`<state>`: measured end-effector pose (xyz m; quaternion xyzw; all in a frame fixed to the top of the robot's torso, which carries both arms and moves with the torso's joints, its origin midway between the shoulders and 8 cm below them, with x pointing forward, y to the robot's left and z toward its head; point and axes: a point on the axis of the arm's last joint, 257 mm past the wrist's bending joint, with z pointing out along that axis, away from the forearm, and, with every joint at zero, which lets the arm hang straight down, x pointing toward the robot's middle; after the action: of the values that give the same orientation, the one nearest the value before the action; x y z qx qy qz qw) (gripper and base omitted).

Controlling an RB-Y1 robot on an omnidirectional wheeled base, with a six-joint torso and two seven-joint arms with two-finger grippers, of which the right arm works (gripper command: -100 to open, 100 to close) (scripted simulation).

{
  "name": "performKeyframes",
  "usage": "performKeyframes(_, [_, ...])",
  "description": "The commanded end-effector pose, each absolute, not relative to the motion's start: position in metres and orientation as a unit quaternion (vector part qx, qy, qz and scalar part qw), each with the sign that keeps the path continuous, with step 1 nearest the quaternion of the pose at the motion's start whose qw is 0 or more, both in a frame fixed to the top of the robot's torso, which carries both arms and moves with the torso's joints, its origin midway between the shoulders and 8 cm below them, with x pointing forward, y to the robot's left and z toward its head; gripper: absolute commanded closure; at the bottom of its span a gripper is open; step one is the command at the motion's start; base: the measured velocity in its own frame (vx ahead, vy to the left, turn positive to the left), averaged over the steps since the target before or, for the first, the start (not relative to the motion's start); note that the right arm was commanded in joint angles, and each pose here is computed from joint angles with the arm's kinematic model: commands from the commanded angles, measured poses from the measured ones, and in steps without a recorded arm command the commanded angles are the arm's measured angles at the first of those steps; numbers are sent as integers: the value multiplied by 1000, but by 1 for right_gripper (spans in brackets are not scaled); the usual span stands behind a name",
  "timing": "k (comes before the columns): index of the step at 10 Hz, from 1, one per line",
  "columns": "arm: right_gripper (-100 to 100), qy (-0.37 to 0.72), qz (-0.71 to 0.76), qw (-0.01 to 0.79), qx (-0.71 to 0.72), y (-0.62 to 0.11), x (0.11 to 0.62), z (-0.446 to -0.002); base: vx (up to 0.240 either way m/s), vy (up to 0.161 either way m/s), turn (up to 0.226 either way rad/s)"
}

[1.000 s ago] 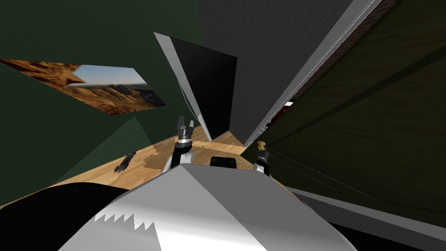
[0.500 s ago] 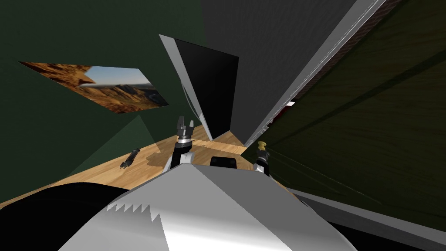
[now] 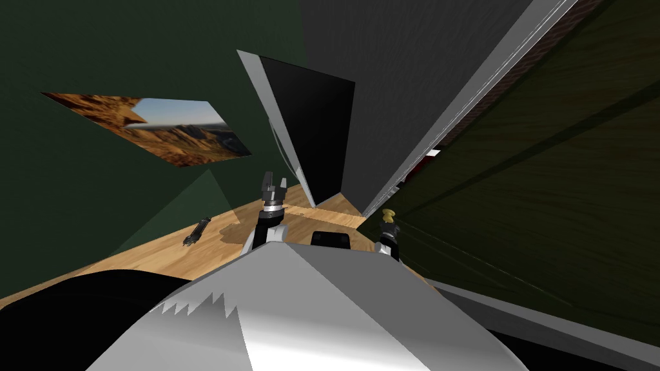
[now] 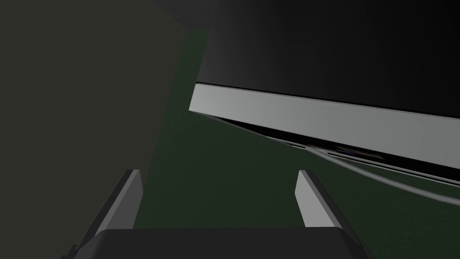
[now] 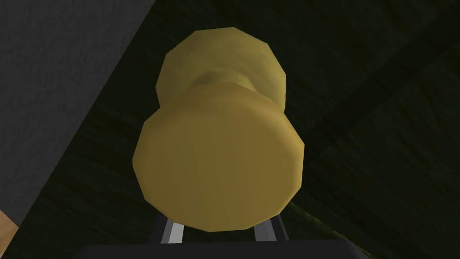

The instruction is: Pull the door open

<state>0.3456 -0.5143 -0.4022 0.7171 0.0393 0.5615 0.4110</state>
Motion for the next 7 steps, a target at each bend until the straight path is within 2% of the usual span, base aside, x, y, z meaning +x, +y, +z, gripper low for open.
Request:
performKeyframes(1, [100,25,583,400,707,-511,357,-391,-36,-5,41])
performKeyframes(7, [100,-35,608,361,706,-516,353,-391,-30,1,48])
